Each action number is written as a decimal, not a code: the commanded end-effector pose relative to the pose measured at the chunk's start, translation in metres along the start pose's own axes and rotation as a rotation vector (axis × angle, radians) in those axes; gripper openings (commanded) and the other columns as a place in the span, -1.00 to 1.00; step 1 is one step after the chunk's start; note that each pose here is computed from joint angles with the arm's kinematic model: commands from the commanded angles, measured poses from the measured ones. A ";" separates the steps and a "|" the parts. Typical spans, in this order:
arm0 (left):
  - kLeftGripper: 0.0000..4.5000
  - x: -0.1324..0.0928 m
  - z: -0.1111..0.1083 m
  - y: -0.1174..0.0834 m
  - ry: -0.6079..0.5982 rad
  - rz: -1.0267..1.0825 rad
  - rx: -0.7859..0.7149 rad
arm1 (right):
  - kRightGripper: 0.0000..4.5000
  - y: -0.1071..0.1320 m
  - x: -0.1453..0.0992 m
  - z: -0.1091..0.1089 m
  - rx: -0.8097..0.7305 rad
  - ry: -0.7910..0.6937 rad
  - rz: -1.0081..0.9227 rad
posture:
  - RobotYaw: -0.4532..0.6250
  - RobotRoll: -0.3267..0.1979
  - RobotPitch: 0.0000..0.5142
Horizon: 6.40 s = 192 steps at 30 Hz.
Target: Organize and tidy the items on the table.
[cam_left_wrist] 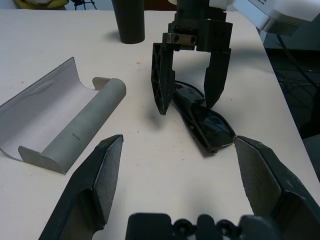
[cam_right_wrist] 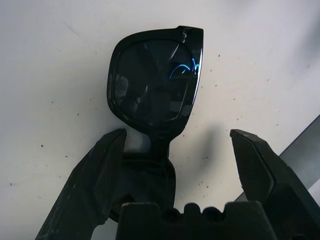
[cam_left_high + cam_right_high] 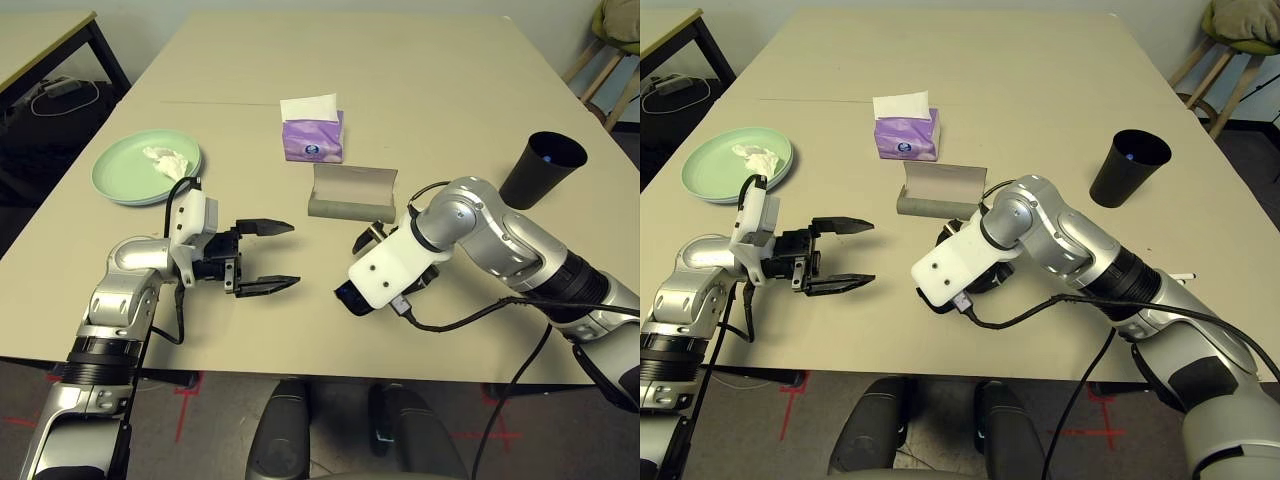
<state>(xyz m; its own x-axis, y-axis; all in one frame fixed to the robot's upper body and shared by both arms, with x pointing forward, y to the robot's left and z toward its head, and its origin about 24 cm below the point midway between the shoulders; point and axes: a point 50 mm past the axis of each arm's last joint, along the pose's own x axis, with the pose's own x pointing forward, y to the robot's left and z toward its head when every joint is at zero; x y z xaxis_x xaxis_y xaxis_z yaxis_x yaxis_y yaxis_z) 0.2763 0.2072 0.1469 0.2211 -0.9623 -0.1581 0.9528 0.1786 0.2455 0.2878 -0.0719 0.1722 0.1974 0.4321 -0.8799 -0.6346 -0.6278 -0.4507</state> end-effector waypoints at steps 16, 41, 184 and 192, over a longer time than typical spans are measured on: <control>1.00 0.000 -0.001 -0.004 0.011 -0.004 -0.003 | -0.72 0.007 0.012 -0.005 0.018 0.003 0.044 | 0.41 0.25 -0.52; 1.00 0.000 0.000 -0.001 0.006 0.010 -0.027 | -0.77 -0.025 -0.038 0.002 -0.012 -0.040 -0.079 | 0.38 0.25 -0.57; 1.00 0.000 0.000 0.002 0.011 0.206 -0.024 | -0.77 -0.100 -0.003 -0.069 0.628 0.185 -0.348 | 0.47 0.25 -0.52; 1.00 0.000 0.000 0.002 0.012 0.206 -0.024 | -0.77 -0.102 0.002 -0.064 0.637 0.177 -0.337 | 0.47 0.25 -0.52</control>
<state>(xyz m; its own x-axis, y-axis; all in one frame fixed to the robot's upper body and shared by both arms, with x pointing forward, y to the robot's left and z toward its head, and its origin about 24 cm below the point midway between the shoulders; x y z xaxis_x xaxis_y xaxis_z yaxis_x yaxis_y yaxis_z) 0.2806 0.2099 0.1474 0.4253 -0.8977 -0.1148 0.8870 0.3883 0.2497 0.3990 -0.0492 0.2018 0.5255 0.4000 -0.7509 -0.8261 0.0287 -0.5629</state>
